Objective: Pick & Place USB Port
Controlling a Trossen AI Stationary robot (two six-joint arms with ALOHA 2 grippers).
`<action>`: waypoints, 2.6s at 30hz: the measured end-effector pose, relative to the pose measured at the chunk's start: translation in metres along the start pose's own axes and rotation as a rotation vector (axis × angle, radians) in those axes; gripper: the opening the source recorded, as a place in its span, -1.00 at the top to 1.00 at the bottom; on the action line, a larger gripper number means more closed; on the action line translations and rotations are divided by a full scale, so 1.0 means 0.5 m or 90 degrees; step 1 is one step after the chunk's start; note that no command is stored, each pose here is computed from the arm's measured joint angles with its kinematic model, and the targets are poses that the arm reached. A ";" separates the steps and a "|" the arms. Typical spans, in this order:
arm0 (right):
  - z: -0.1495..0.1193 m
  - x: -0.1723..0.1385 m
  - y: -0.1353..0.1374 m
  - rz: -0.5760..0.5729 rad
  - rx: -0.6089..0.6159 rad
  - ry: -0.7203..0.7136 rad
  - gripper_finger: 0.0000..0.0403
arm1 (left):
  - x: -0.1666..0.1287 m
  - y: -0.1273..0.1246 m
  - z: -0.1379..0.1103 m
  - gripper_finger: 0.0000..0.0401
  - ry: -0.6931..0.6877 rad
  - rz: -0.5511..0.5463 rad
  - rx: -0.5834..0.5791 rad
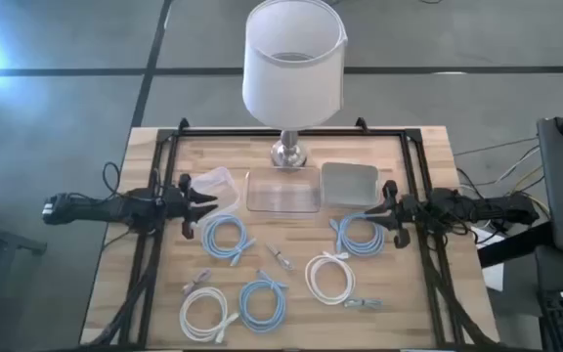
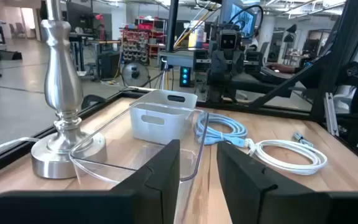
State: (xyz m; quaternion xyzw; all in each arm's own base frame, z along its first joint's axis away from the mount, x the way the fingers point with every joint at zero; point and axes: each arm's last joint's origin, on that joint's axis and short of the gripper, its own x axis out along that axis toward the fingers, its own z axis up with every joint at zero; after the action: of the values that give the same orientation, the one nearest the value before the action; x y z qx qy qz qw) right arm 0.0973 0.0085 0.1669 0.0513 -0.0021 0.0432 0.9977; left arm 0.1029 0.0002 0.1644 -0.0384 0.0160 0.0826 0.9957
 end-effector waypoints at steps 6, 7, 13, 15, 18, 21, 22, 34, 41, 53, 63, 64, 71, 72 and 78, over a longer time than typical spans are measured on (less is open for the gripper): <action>0.000 0.000 0.000 0.000 0.000 0.000 0.60 | 0.000 0.000 0.000 0.45 0.000 0.000 0.000; 0.000 0.000 0.000 0.000 0.001 0.000 0.59 | 0.000 0.000 0.000 0.45 0.000 0.000 0.000; 0.000 0.000 0.000 0.000 0.000 0.000 0.57 | 0.000 0.000 0.000 0.45 0.000 0.000 0.000; 0.000 0.000 0.000 0.000 0.000 0.000 0.59 | 0.000 0.000 0.000 0.45 0.000 0.000 0.000; 0.000 0.000 0.000 0.000 0.000 0.000 0.62 | 0.000 0.000 0.000 0.45 0.000 0.000 0.000; 0.000 0.000 0.000 0.000 0.001 0.000 0.65 | 0.000 0.000 0.000 0.45 0.000 0.000 0.000; 0.000 0.000 0.000 0.000 0.000 0.000 0.65 | 0.000 0.000 0.000 0.45 0.000 0.000 0.000; 0.000 0.000 0.000 0.000 0.001 0.000 0.59 | 0.000 0.000 0.000 0.45 0.000 0.000 0.000; 0.000 0.000 0.000 0.000 0.000 0.000 0.58 | 0.000 0.000 0.000 0.45 0.000 -0.001 0.000; 0.000 0.000 0.000 0.000 0.001 0.000 0.66 | 0.000 0.000 0.000 0.45 0.000 -0.001 0.000; 0.000 0.000 0.000 0.000 0.001 0.000 0.58 | 0.000 0.000 0.000 0.45 0.000 0.000 0.000; 0.000 0.000 0.000 0.000 0.000 0.000 0.58 | 0.000 0.000 0.000 0.45 0.000 0.000 0.000; 0.000 0.000 0.000 0.000 0.000 0.000 0.60 | 0.000 0.000 0.000 0.45 0.000 0.000 0.000; 0.000 0.000 0.000 0.000 0.001 0.000 0.61 | 0.000 0.000 0.000 0.45 0.000 0.000 0.000; 0.000 0.000 0.000 0.000 0.000 0.000 0.66 | 0.000 0.000 0.000 0.45 0.000 0.000 0.000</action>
State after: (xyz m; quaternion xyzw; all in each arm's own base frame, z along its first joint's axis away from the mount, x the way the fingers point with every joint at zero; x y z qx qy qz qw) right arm 0.0973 0.0085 0.1669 0.0513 -0.0021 0.0433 0.9977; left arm 0.1029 0.0002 0.1644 -0.0384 0.0159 0.0824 0.9957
